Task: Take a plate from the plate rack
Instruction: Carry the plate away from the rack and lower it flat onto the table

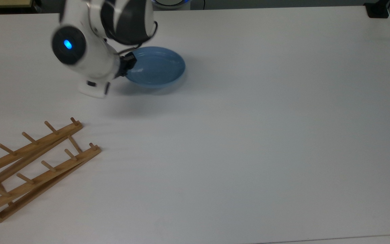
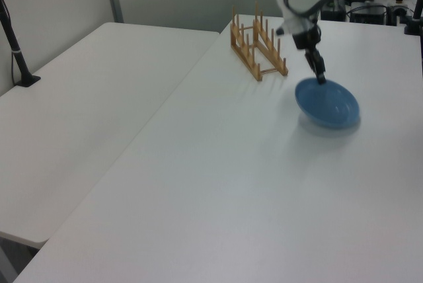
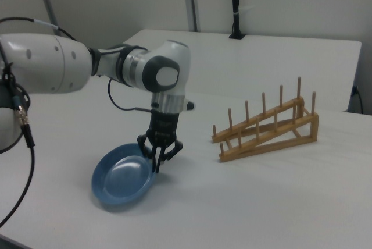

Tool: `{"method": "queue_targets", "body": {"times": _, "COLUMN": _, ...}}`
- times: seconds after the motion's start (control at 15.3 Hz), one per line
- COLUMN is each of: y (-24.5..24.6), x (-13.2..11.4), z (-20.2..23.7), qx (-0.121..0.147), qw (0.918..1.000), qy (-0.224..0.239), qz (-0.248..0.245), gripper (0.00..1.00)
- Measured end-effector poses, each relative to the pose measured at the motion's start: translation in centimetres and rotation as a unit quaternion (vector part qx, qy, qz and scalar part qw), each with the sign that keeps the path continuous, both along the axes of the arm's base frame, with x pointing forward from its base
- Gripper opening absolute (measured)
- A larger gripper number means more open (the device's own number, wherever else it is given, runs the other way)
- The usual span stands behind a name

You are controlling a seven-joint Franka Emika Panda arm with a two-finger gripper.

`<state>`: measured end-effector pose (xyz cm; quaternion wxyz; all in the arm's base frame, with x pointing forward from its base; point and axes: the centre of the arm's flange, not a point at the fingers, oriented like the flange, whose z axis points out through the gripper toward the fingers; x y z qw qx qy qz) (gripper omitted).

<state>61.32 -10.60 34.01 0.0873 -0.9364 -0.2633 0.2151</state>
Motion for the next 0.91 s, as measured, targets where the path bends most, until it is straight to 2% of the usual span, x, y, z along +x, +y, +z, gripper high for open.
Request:
{"method": "queue_targets", "body": {"times": 0.13, "y": 1.4, "x": -0.4, "z": -3.0, "qx": 0.014, "qw": 0.9986, "qy": 0.043, "qz": 0.027, "gripper": 0.07}}
{"method": "queue_targets", "body": {"times": 0.33, "y": 1.9, "x": -0.5, "z": -4.7, "qx": 0.017, "qw": 0.9972, "qy": 0.062, "qz": 0.039, "gripper": 0.11}}
{"method": "queue_targets", "body": {"times": 0.52, "y": 1.5, "x": -0.1, "z": -3.9, "qx": 0.006, "qw": 0.9980, "qy": 0.054, "qz": 0.033, "gripper": 0.37}}
{"method": "queue_targets", "body": {"times": 0.78, "y": 1.0, "x": 1.1, "z": -0.8, "qx": -0.056, "qw": 0.9980, "qy": 0.026, "qz": -0.012, "gripper": 0.79}}
{"method": "queue_targets", "body": {"times": 0.91, "y": 1.1, "x": 1.6, "z": 1.8, "qx": -0.070, "qw": 0.9972, "qy": 0.002, "qz": -0.025, "gripper": 0.98}}
